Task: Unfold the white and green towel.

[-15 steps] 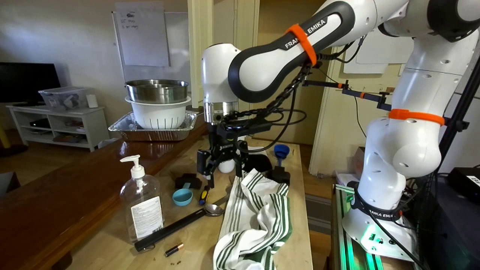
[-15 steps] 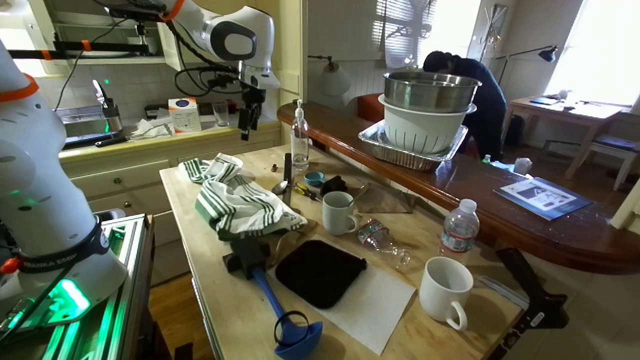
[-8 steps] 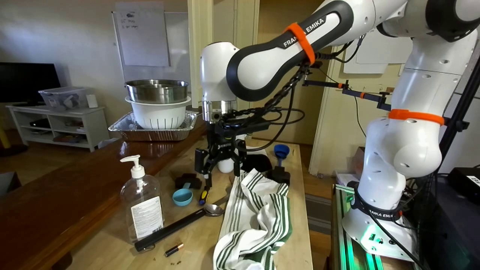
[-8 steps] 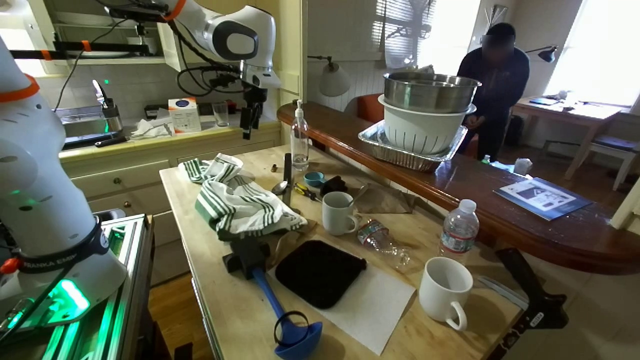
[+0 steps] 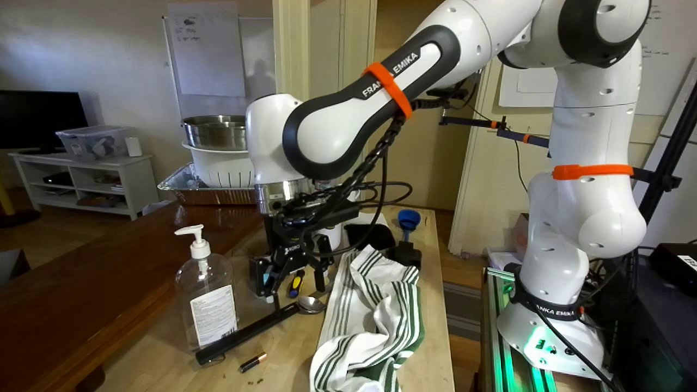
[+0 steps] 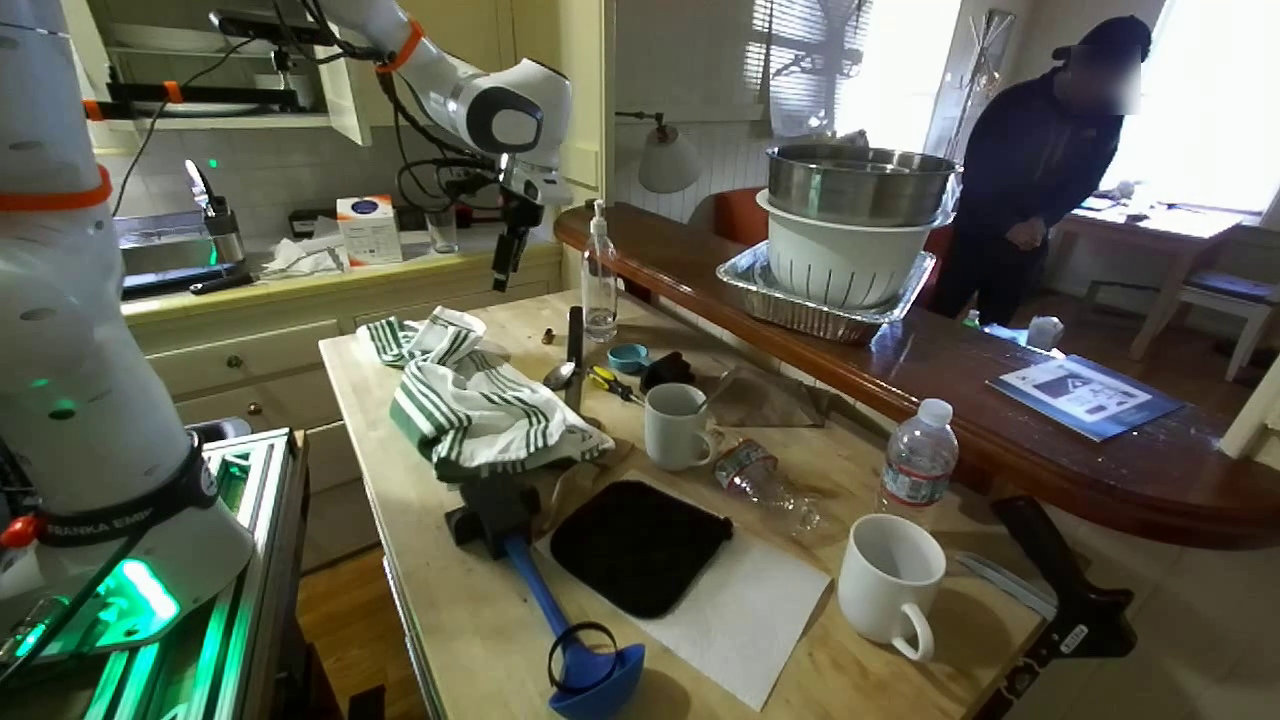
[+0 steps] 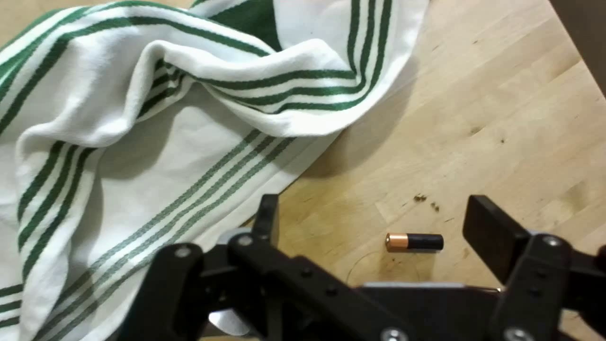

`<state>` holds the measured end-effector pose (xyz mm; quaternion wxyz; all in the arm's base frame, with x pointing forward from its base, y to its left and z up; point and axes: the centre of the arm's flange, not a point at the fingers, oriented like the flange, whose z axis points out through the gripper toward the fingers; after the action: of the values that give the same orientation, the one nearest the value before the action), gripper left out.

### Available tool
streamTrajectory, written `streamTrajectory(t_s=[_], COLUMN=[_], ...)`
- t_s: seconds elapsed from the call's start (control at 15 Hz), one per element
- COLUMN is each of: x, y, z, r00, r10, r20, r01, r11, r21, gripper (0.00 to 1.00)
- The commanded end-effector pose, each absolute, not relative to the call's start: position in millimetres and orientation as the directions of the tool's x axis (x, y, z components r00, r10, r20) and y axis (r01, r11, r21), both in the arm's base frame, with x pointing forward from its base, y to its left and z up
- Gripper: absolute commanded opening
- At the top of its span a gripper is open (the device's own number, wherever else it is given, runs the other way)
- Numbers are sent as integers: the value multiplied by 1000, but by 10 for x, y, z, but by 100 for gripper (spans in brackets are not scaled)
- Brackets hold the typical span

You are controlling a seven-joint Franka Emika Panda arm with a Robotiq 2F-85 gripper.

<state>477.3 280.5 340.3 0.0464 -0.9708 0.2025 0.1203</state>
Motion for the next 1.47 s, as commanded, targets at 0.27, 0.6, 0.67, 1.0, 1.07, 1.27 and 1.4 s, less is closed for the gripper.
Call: streamTrajectory(t_s=[0.27,0.6,0.67,1.0,1.07,1.27,1.4], x=[5046,4674,4594,4451,4456,4523,4604], y=[3527,3759,3774,3591,3535,3396,3339], z=[2979,2838,2823,2621,2572,2485,2460], r00=[793,688,668,671,676,713,744], r10=[-468,-562,-582,-629,-635,-628,-614], r20=[-390,-459,-464,-391,-373,-311,-266], r01=[-487,-564,-579,-589,-586,-563,-545], r11=[-872,-812,-798,-774,-771,-778,-786], r21=[56,151,167,233,249,279,290], gripper=[100,100,100,100,100,91,66])
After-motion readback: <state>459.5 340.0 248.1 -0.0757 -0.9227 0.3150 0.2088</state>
